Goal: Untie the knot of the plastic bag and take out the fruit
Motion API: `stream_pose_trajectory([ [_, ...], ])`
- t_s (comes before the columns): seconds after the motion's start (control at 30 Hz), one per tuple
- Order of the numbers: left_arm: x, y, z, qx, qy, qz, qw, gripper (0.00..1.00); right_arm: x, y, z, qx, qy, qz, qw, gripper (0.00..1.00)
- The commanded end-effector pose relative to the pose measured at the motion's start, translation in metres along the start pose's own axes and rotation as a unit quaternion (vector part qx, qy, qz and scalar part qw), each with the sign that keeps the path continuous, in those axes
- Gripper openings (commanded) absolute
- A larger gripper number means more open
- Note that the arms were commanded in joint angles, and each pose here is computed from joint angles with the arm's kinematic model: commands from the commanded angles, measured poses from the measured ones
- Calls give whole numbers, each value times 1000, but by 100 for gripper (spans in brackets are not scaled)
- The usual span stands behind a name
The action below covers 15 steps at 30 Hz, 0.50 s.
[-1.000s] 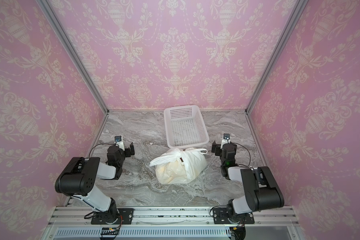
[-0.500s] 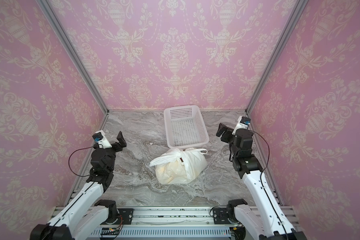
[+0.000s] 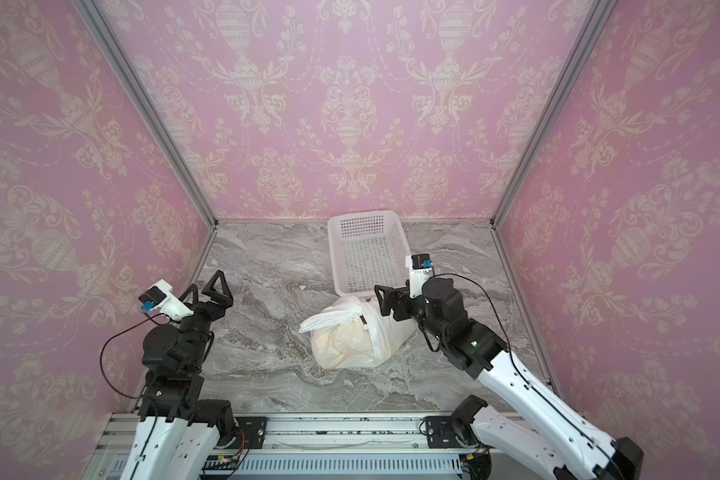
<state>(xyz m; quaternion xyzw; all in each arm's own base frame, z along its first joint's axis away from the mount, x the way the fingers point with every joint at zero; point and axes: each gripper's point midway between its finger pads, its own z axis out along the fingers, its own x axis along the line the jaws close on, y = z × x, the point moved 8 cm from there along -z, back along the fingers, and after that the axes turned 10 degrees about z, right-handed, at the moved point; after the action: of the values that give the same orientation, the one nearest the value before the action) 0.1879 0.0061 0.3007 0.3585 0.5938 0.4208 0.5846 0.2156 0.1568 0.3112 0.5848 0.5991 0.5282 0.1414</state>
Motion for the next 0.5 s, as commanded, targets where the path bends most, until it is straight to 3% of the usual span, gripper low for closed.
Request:
stream_pose_trajectory([
  [0.0,0,-16,12,105,17,-37,994,99,17,4,8,38,-40,-70,996,92],
  [0.1,4,-13,21,152,77,-65,983,99,32,-7,24,76,-46,-106,990,91],
  [0.23,-9,-13,25,134,6,-104,986,99,41,-22,31,96,-87,-147,981,88],
  [0.33,3,-16,13,139,70,-164,974,99,39,-37,27,114,-90,-137,980,88],
  [0.4,0,-10,8,145,61,-123,980,99,32,-46,23,122,-89,-118,982,88],
  [0.47,-10,0,5,150,14,-57,987,99,24,-55,18,129,-96,-99,982,88],
])
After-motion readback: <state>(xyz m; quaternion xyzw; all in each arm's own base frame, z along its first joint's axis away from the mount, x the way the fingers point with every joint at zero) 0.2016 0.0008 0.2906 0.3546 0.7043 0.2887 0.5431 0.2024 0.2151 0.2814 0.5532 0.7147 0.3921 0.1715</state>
